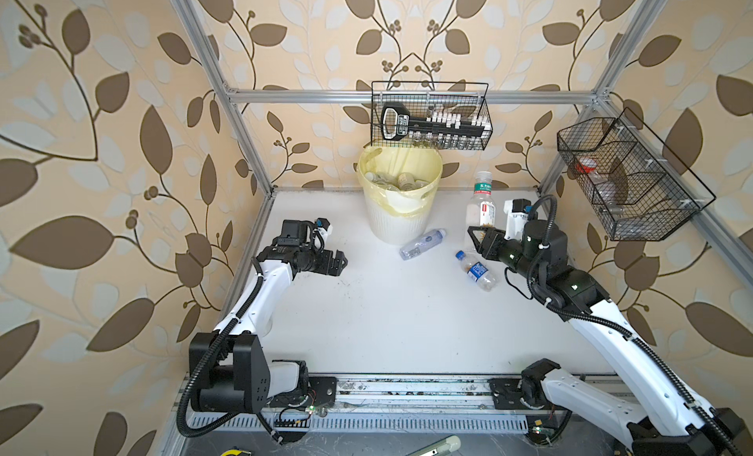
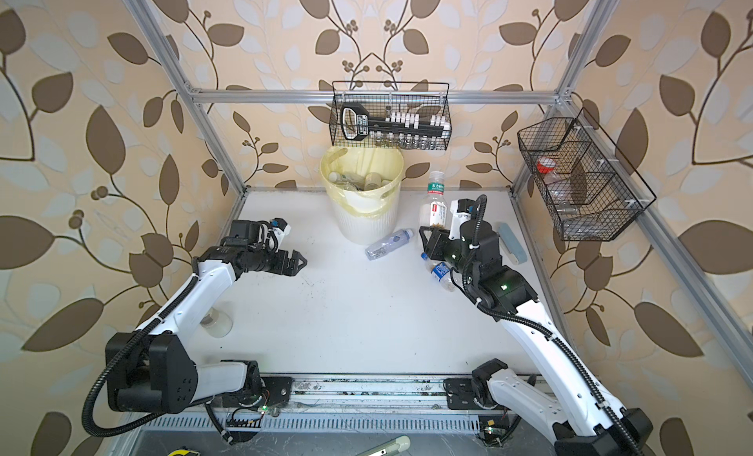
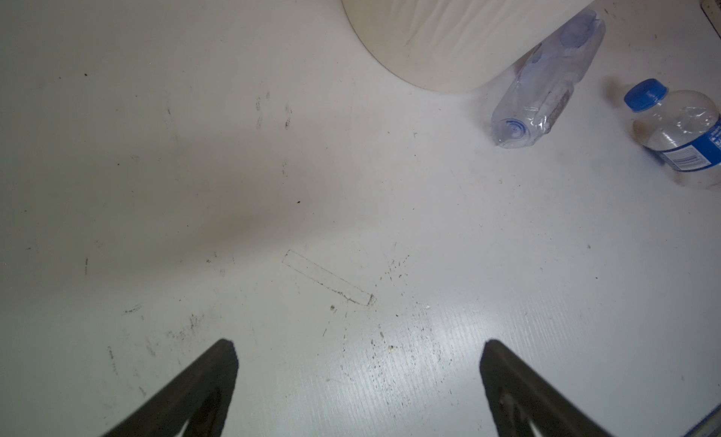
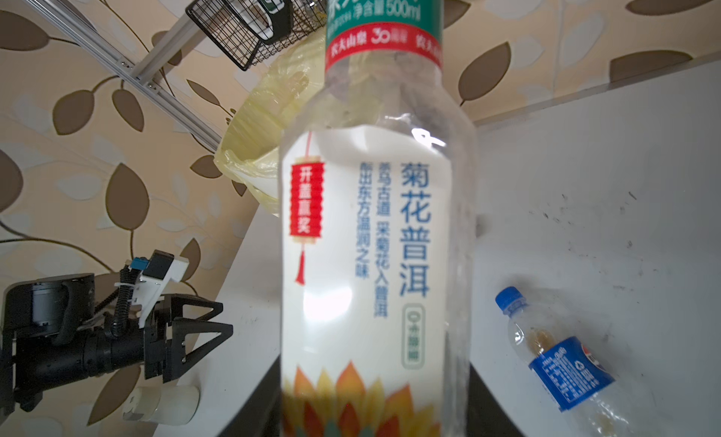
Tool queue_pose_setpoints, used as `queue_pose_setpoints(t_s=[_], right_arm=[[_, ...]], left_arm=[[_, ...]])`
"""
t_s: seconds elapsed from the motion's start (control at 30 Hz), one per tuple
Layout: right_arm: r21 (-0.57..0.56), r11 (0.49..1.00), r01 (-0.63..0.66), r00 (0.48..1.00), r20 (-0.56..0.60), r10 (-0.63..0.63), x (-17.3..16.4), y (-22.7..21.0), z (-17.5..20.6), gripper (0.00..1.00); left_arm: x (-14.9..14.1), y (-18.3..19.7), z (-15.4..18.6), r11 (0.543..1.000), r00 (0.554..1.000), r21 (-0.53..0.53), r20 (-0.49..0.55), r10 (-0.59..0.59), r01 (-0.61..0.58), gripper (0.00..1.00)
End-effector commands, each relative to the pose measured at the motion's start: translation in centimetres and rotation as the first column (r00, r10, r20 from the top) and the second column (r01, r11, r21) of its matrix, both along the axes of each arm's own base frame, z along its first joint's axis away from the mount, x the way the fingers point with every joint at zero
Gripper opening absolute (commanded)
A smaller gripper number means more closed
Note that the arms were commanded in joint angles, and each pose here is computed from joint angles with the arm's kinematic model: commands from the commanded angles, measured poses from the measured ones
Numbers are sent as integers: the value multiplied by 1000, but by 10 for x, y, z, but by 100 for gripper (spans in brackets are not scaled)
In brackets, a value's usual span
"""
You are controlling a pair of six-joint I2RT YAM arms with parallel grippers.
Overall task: Throw the plastic bottles in the bin
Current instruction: Throw the plastic bottle into the trash bin.
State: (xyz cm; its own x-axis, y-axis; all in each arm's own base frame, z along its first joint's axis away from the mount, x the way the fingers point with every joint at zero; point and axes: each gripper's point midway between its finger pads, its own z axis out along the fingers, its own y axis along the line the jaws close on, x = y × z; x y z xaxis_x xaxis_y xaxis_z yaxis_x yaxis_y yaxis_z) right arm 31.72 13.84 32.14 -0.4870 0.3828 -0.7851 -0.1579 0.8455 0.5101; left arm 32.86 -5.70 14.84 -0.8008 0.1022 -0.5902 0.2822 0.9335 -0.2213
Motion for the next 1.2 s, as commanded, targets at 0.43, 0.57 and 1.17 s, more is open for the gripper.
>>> queue_pose_setpoints(t_s=[0.43, 0.57, 1.17], right_arm=[[-20, 1000, -21, 991, 134, 23, 12, 11, 51, 48], [-30, 1000, -5, 991, 130, 9, -4, 3, 39, 48], [-129, 987, -94, 958, 259, 126, 83, 105, 123, 49]], left_arm=[[-1, 9, 3, 1000, 1000, 1, 9, 17, -17, 99], [-1, 8, 3, 1000, 1000, -6, 5, 13, -13, 99], [-1, 11, 5, 1000, 1000, -4, 12, 24, -24, 99]])
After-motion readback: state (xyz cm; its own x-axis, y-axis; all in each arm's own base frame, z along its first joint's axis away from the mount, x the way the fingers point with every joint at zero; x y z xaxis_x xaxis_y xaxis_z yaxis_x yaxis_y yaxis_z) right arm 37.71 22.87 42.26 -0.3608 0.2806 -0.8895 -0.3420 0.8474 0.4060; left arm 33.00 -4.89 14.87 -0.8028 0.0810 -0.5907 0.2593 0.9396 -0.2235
